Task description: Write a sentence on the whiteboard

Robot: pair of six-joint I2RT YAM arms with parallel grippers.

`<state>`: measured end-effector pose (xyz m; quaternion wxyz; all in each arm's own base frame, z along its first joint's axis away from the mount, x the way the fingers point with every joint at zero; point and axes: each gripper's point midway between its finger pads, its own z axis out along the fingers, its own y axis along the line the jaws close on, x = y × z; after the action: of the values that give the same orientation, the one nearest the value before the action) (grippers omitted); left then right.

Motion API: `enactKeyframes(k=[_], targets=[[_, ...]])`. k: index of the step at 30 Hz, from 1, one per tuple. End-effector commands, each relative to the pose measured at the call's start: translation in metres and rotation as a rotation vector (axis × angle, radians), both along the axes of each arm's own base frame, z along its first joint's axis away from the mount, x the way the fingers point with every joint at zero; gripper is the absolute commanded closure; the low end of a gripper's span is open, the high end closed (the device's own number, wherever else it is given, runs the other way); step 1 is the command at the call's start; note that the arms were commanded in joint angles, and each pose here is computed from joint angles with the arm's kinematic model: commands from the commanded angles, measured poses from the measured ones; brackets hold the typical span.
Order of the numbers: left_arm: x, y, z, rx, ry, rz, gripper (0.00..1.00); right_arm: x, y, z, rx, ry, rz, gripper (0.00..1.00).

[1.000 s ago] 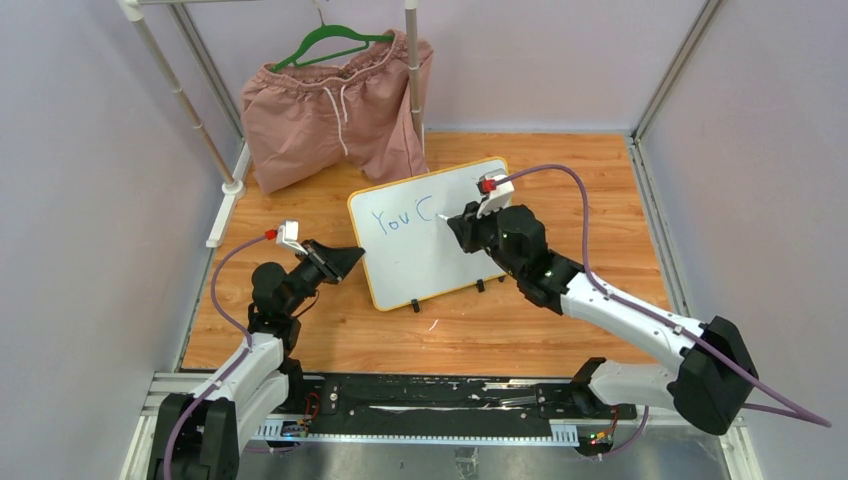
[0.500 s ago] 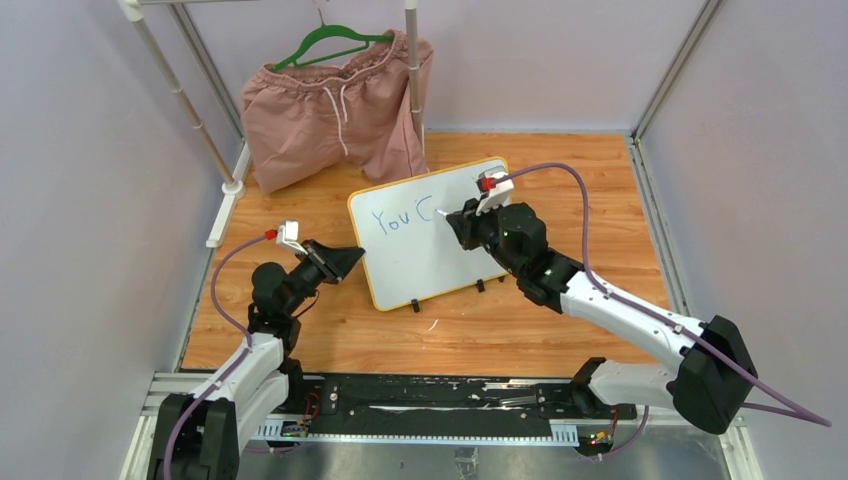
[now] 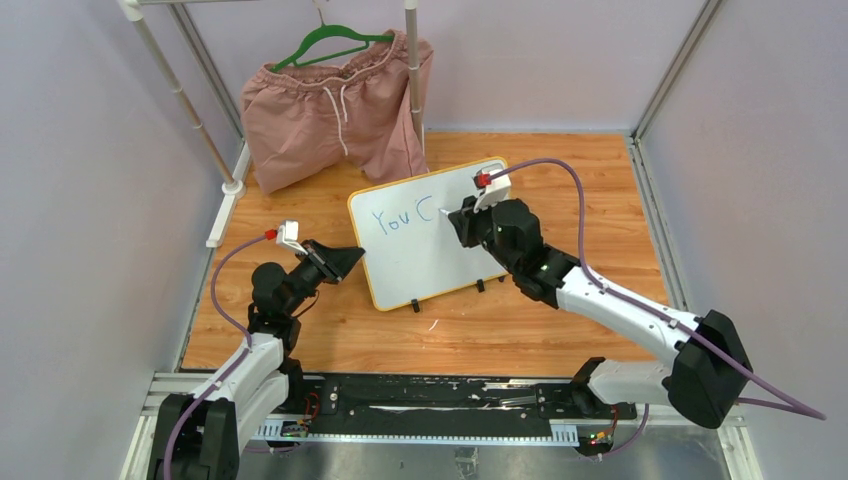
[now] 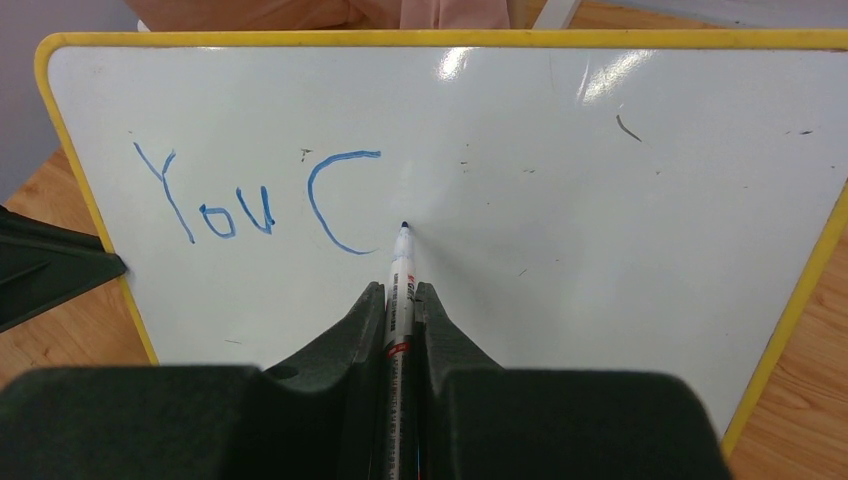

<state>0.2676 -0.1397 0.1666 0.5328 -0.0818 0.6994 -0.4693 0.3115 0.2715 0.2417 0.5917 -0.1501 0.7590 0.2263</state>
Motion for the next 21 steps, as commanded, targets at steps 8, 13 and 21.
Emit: enactKeyframes(k=[8,13,21], targets=[[-0.003,-0.001,0.012,-0.011,-0.056,-0.009,1.00,0.012,0.003,0.019,0.026,-0.030,-0.017,1.00],[-0.002,-0.001,0.011,-0.011,-0.054,-0.009,1.00,0.009,0.010,0.018,0.037,-0.027,0.029,1.00],[-0.002,-0.002,0.012,-0.010,-0.056,-0.010,1.00,0.002,0.020,0.007,0.019,0.009,0.090,1.00]])
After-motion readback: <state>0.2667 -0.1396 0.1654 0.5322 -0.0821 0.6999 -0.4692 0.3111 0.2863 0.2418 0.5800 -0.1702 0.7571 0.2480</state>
